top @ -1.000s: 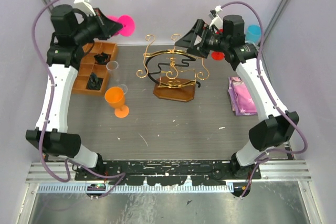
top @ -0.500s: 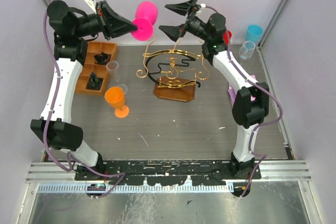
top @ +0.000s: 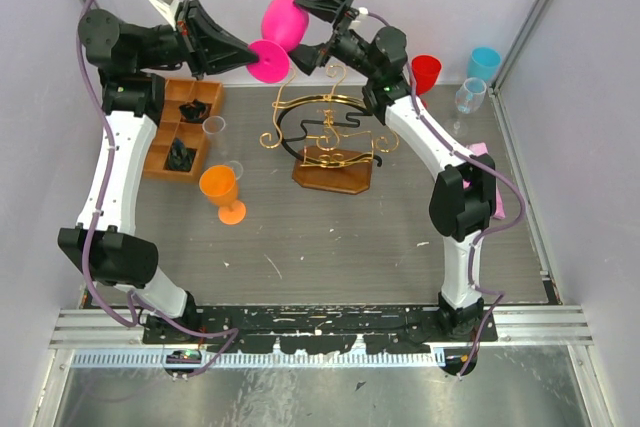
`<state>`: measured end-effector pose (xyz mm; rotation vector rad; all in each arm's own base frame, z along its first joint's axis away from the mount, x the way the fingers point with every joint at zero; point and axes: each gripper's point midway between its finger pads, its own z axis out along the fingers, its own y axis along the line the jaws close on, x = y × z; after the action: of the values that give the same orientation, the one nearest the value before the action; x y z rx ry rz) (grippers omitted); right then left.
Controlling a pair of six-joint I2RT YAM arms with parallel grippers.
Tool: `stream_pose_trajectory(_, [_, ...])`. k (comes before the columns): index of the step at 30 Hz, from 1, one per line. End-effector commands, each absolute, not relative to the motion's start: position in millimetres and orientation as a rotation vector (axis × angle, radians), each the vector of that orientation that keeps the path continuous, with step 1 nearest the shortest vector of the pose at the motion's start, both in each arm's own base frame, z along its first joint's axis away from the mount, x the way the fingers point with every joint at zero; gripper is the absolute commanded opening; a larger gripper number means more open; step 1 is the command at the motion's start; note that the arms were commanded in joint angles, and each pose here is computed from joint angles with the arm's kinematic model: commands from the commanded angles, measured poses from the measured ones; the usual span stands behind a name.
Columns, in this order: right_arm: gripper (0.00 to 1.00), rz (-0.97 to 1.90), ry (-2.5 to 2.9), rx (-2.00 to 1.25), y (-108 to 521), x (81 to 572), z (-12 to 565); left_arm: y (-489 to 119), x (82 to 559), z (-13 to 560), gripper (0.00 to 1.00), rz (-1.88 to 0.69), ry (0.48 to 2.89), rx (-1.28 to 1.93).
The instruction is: Take the wine glass off the wine glass rack
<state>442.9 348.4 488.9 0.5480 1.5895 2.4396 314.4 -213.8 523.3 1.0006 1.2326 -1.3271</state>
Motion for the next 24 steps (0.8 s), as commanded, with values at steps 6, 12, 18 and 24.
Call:
stream_pose_trajectory(6, [0.85, 2.536, 1.423, 0.487, 338.1, 431.6, 530.6, -211.8, 299.7, 527.4, 0.0, -1.316, 1.203, 1.048])
stream_pose_trajectory(12, [0.66, 2.566, 1.397, 0.445, 339.7, 427.0, 531.8, -212.3, 304.2, 526.0, 0.22, -1.335, 1.225, 1.021])
stream_pose_trajectory(18, [0.62, 2.491, 1.4, 0.4, 322.4, 430.3, 534.3, -203.4, 301.2, 538.9, 1.0, -1.291, 1.209, 0.954])
stream_pose_trajectory(24, [0.63, 2.231, 1.428, 0.388, 255.4, 447.0, 535.1, -183.6, 301.0, 549.8, 0.99, -1.204, 1.212, 0.846])
